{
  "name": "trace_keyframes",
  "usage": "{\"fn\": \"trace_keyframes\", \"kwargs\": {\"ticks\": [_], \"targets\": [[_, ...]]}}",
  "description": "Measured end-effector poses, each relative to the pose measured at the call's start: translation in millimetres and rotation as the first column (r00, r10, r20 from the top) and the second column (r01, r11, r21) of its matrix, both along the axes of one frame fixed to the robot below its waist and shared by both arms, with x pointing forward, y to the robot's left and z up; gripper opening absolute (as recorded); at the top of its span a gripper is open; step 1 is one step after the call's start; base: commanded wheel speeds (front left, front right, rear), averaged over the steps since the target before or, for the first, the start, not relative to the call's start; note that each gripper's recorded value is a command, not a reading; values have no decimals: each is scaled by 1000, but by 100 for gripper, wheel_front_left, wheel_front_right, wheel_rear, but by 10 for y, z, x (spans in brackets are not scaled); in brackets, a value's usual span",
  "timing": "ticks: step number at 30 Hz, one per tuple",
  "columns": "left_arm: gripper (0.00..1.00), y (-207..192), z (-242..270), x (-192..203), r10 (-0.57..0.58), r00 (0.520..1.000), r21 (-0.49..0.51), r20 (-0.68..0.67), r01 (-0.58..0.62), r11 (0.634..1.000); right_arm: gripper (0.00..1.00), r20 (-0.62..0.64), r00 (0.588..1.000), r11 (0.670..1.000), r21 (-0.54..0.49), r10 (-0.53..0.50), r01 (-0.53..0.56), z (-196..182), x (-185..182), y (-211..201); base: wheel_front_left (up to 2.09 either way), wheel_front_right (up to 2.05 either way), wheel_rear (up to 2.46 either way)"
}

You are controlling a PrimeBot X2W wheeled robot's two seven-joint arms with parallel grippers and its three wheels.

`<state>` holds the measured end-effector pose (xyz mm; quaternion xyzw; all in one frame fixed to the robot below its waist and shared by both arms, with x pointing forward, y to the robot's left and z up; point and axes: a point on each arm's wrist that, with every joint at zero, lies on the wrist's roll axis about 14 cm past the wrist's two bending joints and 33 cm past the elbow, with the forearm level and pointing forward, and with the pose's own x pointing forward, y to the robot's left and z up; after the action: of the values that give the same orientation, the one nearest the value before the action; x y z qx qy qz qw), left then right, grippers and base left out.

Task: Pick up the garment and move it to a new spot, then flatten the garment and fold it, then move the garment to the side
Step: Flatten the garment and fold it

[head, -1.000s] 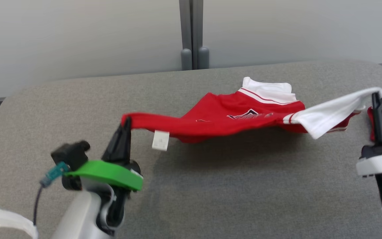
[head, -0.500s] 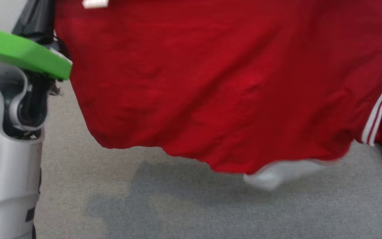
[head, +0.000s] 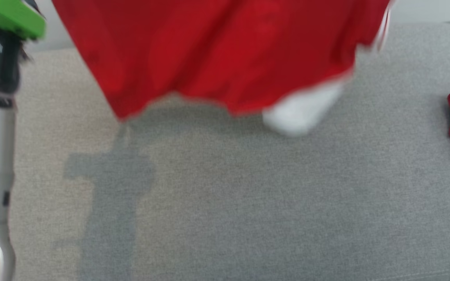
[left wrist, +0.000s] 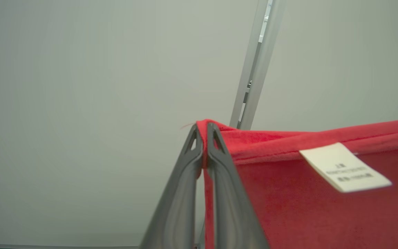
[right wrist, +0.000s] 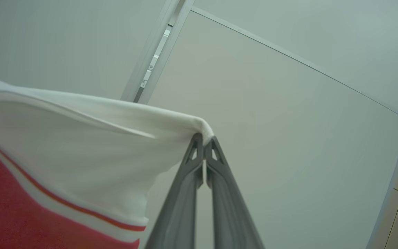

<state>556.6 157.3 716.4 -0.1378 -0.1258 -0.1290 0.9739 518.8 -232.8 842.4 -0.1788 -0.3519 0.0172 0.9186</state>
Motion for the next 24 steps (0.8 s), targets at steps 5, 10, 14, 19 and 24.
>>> {"fn": "trace_keyframes", "kwargs": {"ticks": [5,10,14,19,24], "targets": [[0,136,419,277,78,975,-66,206,-66,996,0,101,993,997,25,-69,67,259,170,-142,0,0,0],[0,56,-140,498,65,993,-79,99,-57,995,0,16,997,995,66,-74,73,-139,375,-173,0,0,0],[0,5,-1030,439,61,995,-89,-82,-68,994,0,-167,984,991,110,-58,77,-985,445,-232,0,0,0],[0,-62,-2384,-56,62,923,-116,-381,-114,987,0,-431,902,969,220,-7,113,-2351,171,-259,0,0,0],[0,-241,-3365,-860,29,788,-117,-616,-127,985,0,-620,782,936,306,59,172,-3386,-432,-121,0,0,0]]}}
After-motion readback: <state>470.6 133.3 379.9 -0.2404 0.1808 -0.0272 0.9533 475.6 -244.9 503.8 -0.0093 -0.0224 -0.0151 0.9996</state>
